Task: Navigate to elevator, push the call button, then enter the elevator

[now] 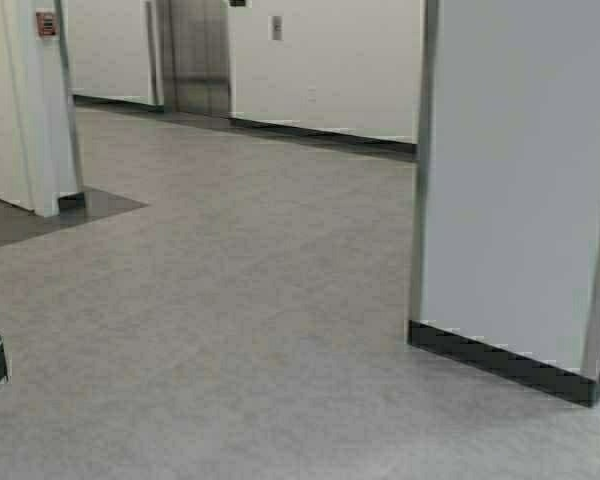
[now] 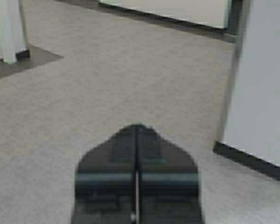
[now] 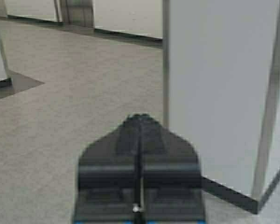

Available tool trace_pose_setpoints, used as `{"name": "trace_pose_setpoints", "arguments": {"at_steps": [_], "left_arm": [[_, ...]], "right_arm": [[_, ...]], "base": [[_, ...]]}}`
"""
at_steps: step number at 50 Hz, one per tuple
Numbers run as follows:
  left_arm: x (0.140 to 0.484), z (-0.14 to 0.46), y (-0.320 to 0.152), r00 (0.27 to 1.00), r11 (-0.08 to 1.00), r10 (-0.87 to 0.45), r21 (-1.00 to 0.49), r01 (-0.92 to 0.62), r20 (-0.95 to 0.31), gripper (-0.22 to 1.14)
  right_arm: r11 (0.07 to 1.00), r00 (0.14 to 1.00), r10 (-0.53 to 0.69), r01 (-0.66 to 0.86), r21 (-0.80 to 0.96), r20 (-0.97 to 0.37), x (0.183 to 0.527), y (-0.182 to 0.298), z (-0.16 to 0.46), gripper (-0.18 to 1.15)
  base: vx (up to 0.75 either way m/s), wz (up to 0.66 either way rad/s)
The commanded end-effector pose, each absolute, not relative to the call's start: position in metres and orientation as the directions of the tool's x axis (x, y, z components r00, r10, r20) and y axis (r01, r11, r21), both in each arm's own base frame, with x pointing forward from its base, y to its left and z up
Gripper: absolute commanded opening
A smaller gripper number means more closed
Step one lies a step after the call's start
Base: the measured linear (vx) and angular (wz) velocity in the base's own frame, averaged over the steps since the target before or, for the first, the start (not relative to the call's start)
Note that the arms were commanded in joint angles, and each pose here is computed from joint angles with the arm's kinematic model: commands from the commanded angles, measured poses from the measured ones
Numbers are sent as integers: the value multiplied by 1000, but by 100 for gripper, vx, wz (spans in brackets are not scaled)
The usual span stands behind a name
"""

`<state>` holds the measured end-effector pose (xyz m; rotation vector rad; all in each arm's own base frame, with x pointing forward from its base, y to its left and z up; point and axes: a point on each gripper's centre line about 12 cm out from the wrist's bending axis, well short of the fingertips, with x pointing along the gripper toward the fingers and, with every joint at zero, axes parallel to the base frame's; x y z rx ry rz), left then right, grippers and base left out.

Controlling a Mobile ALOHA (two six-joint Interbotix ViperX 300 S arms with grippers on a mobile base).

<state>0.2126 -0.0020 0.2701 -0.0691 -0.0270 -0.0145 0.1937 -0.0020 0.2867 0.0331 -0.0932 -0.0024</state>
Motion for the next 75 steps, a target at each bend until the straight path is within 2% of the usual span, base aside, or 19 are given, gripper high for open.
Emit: {"name": "trace_pose_setpoints", "arguments": {"at_steps": [1, 46, 75], "left_arm": [[214, 274, -2, 999, 998, -16, -66, 19, 41, 2], [220, 269, -2, 1000, 997, -16, -78, 17, 11, 2], [219, 273, -3, 1000, 995, -18, -101, 21, 26, 2]], "right_arm": [[1000, 994, -4, 1, 30, 108, 199, -2, 295, 5], [1000, 994, -5, 2, 27, 110, 199, -2, 297, 5], [999, 990, -6, 1, 37, 140, 193, -2, 302, 5]], "base": [[72, 20], [75, 23], [74, 2]]}}
